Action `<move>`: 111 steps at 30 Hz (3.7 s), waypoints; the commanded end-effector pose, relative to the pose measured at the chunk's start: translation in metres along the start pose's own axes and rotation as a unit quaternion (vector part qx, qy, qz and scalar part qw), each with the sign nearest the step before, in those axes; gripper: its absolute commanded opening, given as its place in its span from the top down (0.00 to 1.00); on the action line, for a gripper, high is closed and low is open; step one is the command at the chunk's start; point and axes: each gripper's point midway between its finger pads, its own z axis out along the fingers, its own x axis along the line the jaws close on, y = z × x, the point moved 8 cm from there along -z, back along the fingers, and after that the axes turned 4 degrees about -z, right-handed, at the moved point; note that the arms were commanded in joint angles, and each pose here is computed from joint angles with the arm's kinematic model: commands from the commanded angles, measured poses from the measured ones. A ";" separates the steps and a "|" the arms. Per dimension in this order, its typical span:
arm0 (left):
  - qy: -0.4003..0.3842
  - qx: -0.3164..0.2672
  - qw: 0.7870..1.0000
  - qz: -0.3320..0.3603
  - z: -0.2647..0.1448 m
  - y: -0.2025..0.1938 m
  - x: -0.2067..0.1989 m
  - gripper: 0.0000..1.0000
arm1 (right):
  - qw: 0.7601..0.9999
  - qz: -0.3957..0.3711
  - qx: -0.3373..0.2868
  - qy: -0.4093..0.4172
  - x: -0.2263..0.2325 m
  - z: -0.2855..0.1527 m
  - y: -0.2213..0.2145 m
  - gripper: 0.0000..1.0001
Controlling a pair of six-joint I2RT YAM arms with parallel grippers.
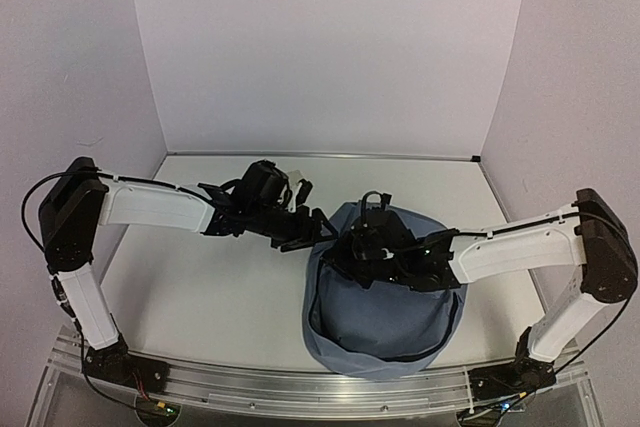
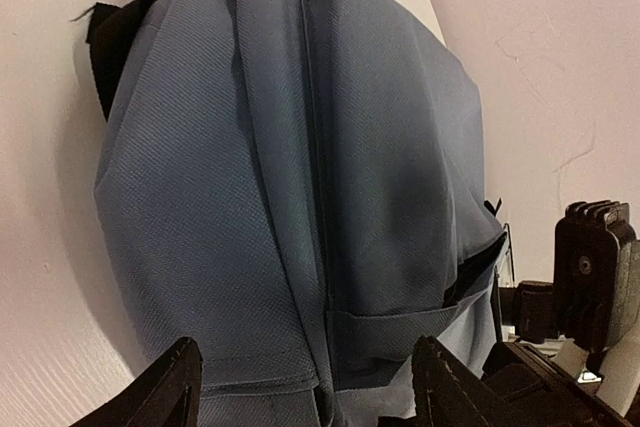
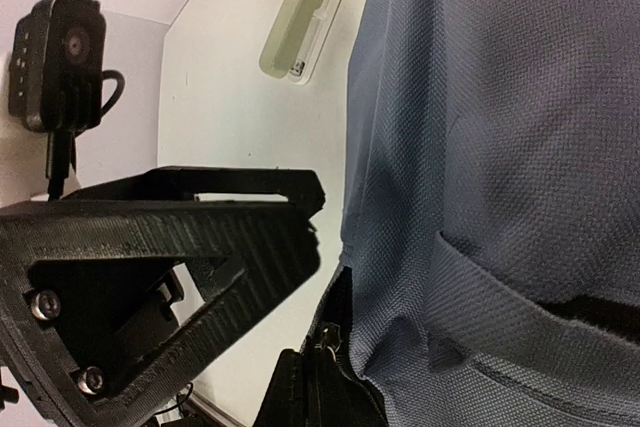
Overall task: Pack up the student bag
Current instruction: Zip the student bag at the center of the board.
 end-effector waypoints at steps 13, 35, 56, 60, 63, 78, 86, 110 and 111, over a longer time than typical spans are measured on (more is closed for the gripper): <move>-0.022 0.076 0.997 0.025 0.024 0.005 -0.007 0.83 | 0.999 0.001 0.008 0.053 0.024 -0.021 -0.009 1.00; 0.003 -0.022 0.999 0.023 0.008 0.045 0.004 1.00 | 0.996 -0.048 0.050 0.058 0.036 -0.060 -0.029 1.00; -0.020 -0.079 0.996 0.029 0.004 0.100 0.026 1.00 | 0.990 -0.042 0.123 0.054 0.037 -0.077 -0.060 1.00; -0.021 -0.086 0.995 0.035 0.007 0.106 0.028 1.00 | 0.987 -0.049 0.135 0.078 0.054 -0.086 -0.065 1.00; -0.016 -0.091 0.995 0.040 0.009 0.110 0.030 1.00 | 0.986 -0.055 0.131 0.088 0.064 -0.091 -0.064 1.00; -0.026 -0.104 0.992 0.072 -0.021 0.114 0.015 0.85 | 0.993 -0.106 0.032 0.038 0.069 -0.112 -0.043 1.00; -0.014 -0.072 0.996 0.048 -0.061 0.072 0.000 0.36 | 0.992 -0.123 0.020 0.010 0.056 -0.099 -0.048 1.00; -0.017 0.098 0.992 -0.081 -0.020 -0.067 -0.024 0.18 | 0.991 -0.134 0.018 -0.011 0.045 -0.083 -0.056 1.00; -0.021 0.098 0.991 -0.085 -0.019 -0.067 -0.024 0.20 | 0.991 -0.135 0.019 -0.011 0.044 -0.083 -0.056 1.00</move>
